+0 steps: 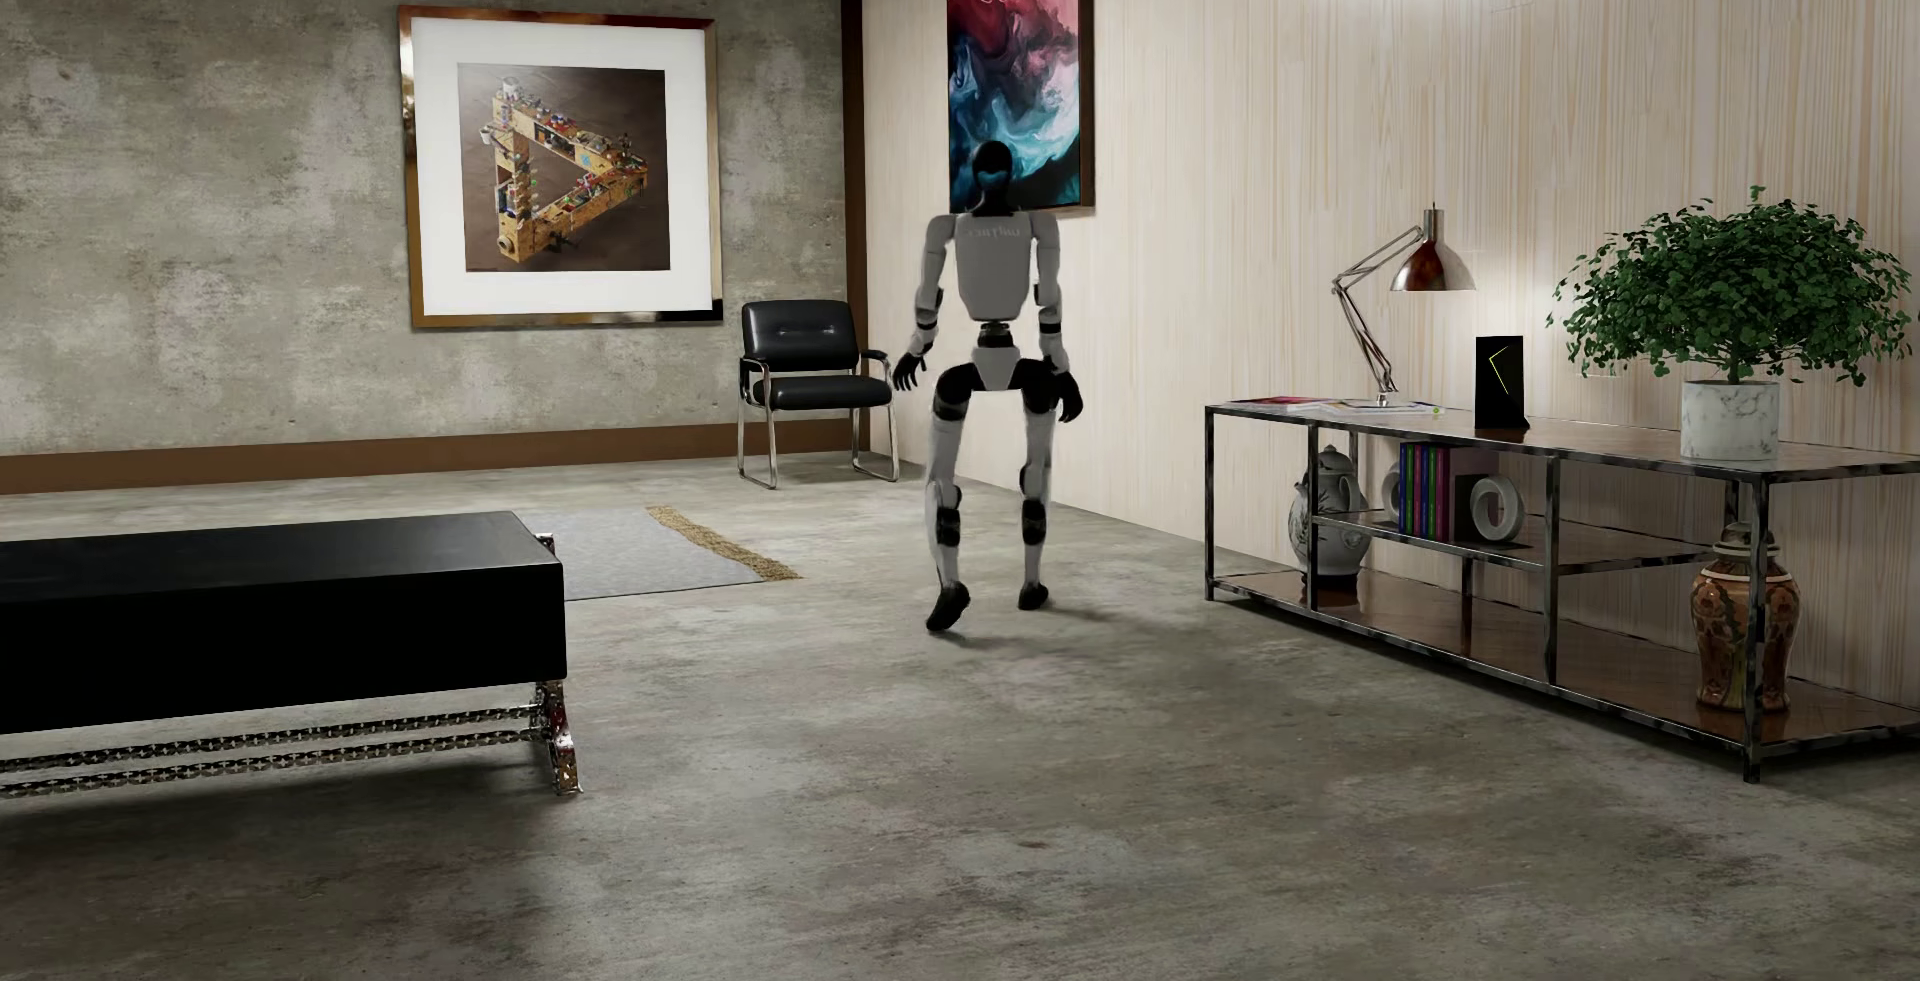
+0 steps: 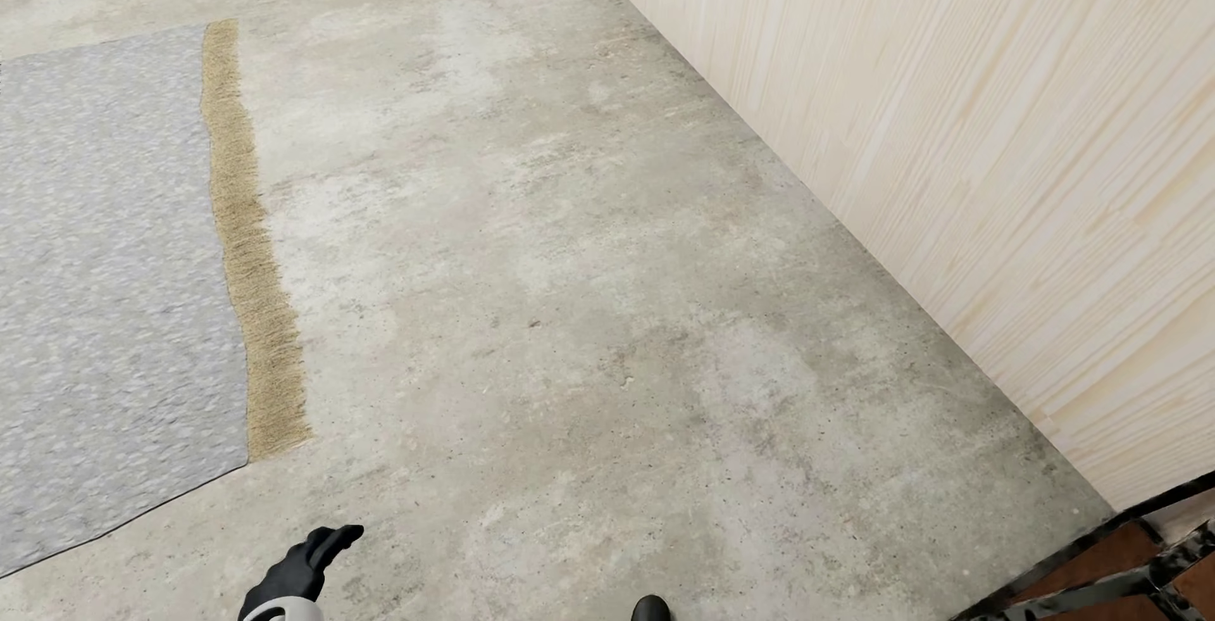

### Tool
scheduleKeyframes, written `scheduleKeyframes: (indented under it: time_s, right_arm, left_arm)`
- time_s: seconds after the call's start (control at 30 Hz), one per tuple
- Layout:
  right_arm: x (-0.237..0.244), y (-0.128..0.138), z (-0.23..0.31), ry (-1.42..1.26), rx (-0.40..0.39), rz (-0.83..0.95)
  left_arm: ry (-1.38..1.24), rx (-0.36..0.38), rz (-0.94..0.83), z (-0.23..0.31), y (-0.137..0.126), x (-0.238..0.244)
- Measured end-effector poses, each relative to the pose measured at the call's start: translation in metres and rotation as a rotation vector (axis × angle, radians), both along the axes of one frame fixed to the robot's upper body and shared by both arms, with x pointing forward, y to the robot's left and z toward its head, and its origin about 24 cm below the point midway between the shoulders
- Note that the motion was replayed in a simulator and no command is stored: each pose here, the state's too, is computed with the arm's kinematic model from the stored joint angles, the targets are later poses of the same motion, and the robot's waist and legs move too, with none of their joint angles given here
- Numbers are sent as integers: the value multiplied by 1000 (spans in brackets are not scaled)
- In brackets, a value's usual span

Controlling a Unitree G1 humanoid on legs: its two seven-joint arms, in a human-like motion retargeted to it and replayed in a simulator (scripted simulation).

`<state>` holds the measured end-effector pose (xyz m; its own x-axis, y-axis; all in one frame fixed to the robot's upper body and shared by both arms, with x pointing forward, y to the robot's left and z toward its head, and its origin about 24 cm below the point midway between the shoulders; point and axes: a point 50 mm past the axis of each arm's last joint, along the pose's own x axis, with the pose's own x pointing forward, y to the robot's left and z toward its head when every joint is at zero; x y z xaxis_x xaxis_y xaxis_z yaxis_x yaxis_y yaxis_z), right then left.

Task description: Go to the dark officechair

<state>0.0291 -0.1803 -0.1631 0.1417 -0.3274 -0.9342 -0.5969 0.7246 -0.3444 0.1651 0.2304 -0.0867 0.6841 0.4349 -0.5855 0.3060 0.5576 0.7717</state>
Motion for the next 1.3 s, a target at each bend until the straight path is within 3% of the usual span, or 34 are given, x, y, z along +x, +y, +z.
scheduleKeyframes:
  time_s: [0.13, 0.2, 0.33, 0.47, 0.63, 0.7, 0.77, 0.83, 0.93, 0.97, 1.07, 1.13, 1.23, 1.3]
  right_arm:
    - [57, 4, 11, -230, -24, 57]
    - [97, -5, 24, -345, -47, 128]
    - [167, -22, 74, -770, -99, 63]
    - [194, -20, 100, -933, -87, 75]
    - [143, -7, 54, -649, -65, 95]
    - [100, -1, 26, -375, -37, 245]
    - [67, 3, 11, -134, 53, 443]
    - [44, -9, 7, -79, 21, 325]
    - [15, -21, 7, -171, -139, -15]
    - [7, -18, 6, -155, -145, -29]
    - [-4, -6, 1, -62, -3, 71]
    - [-1, -3, 2, -68, 49, 25]
    - [18, 1, 5, -141, -9, 38]
    - [31, 0, 7, -180, -47, -2]
  left_arm:
    - [351, -69, -258, -35, -30, -31]
    - [364, -112, -163, -43, -36, -61]
    - [516, -140, -117, -60, -46, -116]
    - [695, -154, -164, -69, -50, -151]
    - [640, -156, -7, -68, -41, -146]
    - [587, -131, 58, -66, -35, -127]
    - [432, -125, 93, -57, -31, -85]
    - [233, -104, 67, -42, -26, -44]
    - [-24, -97, -83, -6, -34, 14]
    - [-100, -108, -135, 6, -39, 27]
    - [-216, -143, -237, 28, -55, 48]
    - [-206, -149, -271, 28, -65, 50]
    - [-25, -120, -214, -1, -56, 20]
    - [239, -52, -202, -32, -46, -16]
